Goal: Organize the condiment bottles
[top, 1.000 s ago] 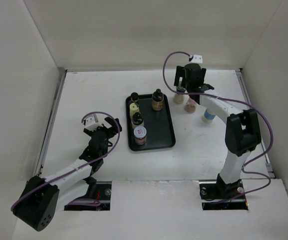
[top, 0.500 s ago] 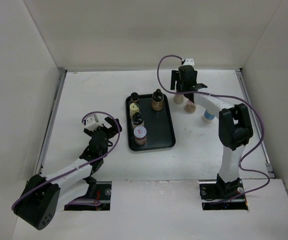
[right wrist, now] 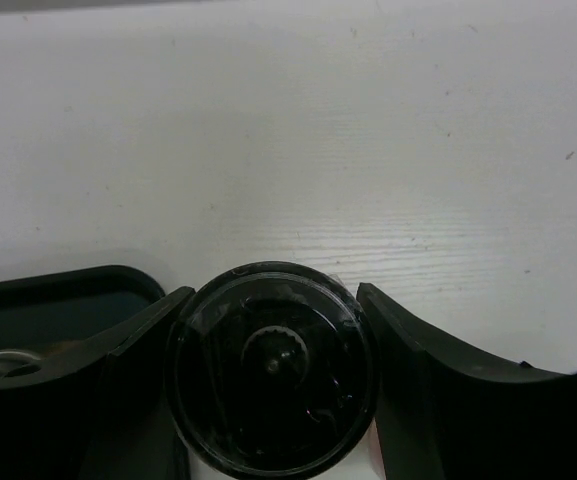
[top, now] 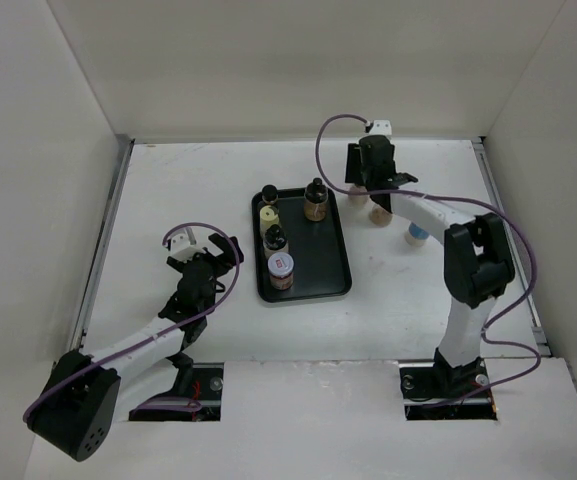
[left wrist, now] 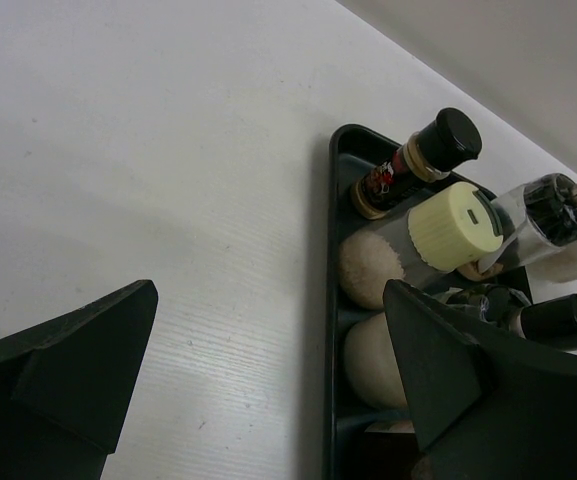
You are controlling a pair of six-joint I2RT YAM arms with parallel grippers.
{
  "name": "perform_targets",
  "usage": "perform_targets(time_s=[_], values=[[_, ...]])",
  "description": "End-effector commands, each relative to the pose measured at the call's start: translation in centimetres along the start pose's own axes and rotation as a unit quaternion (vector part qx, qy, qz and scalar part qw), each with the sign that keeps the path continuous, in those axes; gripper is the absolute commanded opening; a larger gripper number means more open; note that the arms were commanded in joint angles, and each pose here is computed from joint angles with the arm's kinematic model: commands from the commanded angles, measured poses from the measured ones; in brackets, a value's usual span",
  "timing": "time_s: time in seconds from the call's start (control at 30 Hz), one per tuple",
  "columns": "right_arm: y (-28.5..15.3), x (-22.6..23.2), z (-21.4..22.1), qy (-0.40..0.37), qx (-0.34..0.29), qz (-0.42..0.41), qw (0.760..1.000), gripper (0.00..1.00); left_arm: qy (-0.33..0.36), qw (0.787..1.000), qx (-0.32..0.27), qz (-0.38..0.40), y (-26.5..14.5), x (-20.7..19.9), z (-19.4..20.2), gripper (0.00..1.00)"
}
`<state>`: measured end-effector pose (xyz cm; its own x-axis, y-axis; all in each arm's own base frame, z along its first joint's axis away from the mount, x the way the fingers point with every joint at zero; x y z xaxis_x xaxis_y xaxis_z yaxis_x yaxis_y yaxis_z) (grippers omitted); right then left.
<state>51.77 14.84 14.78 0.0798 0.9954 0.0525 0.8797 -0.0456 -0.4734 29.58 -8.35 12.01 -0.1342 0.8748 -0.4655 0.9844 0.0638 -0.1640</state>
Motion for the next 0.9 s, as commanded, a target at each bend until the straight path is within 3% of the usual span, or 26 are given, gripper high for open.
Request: perform_targets(time_s=[0.0,0.13,0.43,0.7,0.87], values=[[-6.8,2.0,-12.0,0.072,-0.175,-0.041,0.981,0.5,-0.024,0.999,-0.027,0.014,0.1,-0.9,-1.7,1.0],[-9.7,2.2,-10.7,0.074,-0.175,-0.047,0.981,0.51,-0.024,0.999,-0.03,0.011,0.1,-0.7,-1.7,1.0],[-13.3,5.2,-3.4,0.039,-0.119,-0.082,0.989,0.51,-0.026,0.999,-0.022,0.016,0.2,-1.0,-1.3,1.0],[-12.9,11.0,-0.2,0.019,-0.094,-0.148,0.984,0.52,-0.031,0.999,-0.029,0.014,0.1,-0.7,-1.6,1.0],[-10.9,12.6,1.3,0.009,-0.091,-0.146,0.985,0.52,-0.029,0.999,-0.023,0.016,0.1,-0.8,-1.4,1.0]])
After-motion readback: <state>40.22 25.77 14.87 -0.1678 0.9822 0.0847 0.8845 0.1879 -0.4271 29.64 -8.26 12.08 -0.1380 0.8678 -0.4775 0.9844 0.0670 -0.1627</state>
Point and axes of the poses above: each gripper's point midway between its finger pads, its own y axis out along the fingers, its own x axis along the line the jaws close on, z = x × y, the point moved 1 cm from there along -y, back along the fingers, and after that the axes turned 3 degrees about y, right-handed, at the moved point
